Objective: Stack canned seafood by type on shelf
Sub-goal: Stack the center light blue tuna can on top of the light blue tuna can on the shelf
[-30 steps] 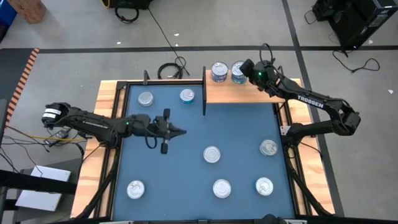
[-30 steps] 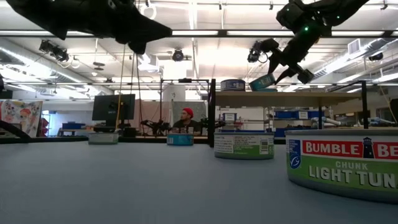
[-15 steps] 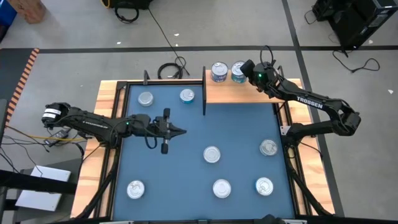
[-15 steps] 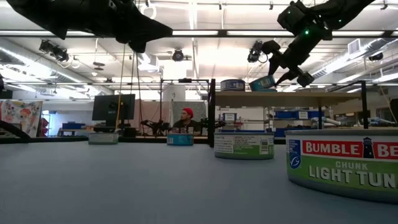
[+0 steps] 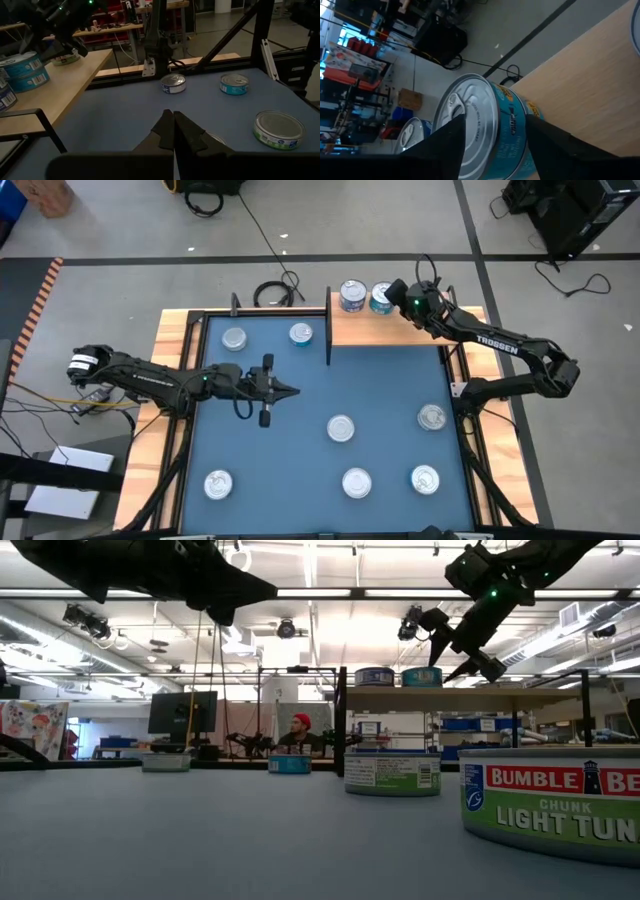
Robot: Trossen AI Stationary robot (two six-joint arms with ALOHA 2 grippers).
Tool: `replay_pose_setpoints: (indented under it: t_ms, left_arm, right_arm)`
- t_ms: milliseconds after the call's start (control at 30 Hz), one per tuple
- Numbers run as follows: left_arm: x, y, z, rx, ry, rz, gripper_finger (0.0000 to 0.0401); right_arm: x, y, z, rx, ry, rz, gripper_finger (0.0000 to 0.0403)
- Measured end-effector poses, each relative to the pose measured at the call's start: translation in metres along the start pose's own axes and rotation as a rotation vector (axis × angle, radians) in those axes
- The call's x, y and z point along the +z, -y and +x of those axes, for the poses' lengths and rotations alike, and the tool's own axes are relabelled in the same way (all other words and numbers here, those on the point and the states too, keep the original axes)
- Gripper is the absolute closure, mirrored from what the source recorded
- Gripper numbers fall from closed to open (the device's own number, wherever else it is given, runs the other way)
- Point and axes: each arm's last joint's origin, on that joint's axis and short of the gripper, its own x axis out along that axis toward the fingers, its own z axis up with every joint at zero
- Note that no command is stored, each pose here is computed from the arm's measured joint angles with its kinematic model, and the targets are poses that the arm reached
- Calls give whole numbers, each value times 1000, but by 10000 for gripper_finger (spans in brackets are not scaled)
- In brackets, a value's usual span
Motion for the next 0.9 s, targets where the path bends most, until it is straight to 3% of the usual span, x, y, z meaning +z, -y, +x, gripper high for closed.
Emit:
replay_pose_setpoints:
  t_ms: [533,900]
  left_arm:
    - [0,0,0,-1,-5,0,400]
    - [-1,0,0,0,-6,0,400]
  right_arm:
    - [1,-2,0,15,6,-172,199]
    - [6,-21,-8,90,55,-427,199]
